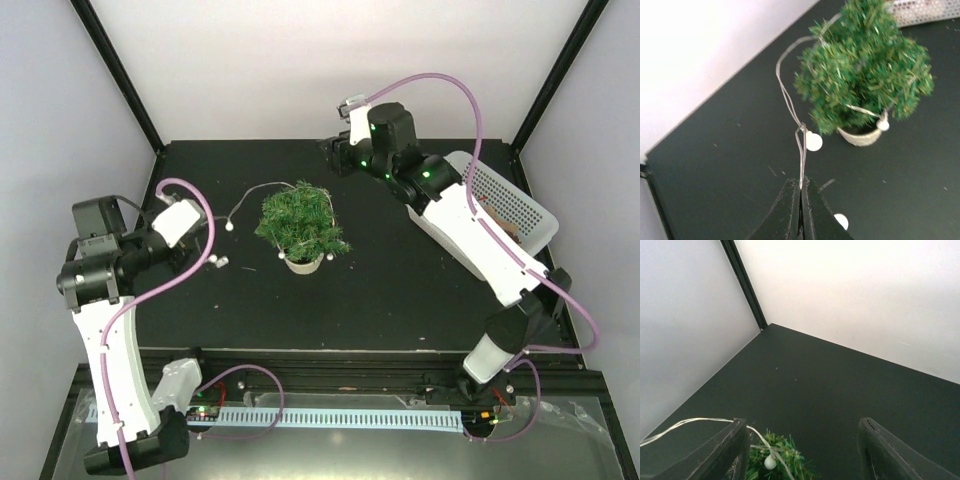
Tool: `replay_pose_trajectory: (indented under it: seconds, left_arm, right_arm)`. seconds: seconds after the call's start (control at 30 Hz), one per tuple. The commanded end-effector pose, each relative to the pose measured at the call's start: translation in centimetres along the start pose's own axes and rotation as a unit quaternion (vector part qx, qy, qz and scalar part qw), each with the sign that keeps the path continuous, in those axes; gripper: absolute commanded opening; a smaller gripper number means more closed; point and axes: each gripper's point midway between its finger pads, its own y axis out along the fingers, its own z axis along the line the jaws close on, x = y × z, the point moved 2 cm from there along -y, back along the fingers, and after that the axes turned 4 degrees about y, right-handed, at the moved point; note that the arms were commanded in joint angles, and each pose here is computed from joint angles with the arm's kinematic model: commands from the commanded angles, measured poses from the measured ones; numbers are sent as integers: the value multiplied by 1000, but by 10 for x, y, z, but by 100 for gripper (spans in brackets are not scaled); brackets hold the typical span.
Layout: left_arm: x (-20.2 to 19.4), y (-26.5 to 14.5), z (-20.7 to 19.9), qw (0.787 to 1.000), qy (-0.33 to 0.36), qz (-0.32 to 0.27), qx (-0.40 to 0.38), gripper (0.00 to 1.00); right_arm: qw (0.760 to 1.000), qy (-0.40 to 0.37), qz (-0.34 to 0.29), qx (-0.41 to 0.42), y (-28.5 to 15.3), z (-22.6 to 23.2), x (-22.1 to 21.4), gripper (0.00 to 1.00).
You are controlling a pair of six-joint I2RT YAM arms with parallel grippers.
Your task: Decorate the small christmas tree
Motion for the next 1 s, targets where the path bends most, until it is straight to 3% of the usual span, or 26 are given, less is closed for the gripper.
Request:
replay_pose_trajectory:
  seconds: [0.0,0.23,0.53,0.97]
  left_arm:
    - [-20,2,-22,999,-17,19,-24,2]
    - [-51,14,-42,997,-28,45,-48,2]
    - [-31,11,-88,983,-60,-17,-171,2]
    - [-25,46,-129,960,-37,18,-278,1]
  right_arm:
    - [999,5,-31,9,-33,12,11,60]
    - [999,-27,-22,26,-59,44,-4,60]
    - [999,-35,10,28,-66,65,-47,57]
    - [999,-33,20,6,-91,57,-68,57]
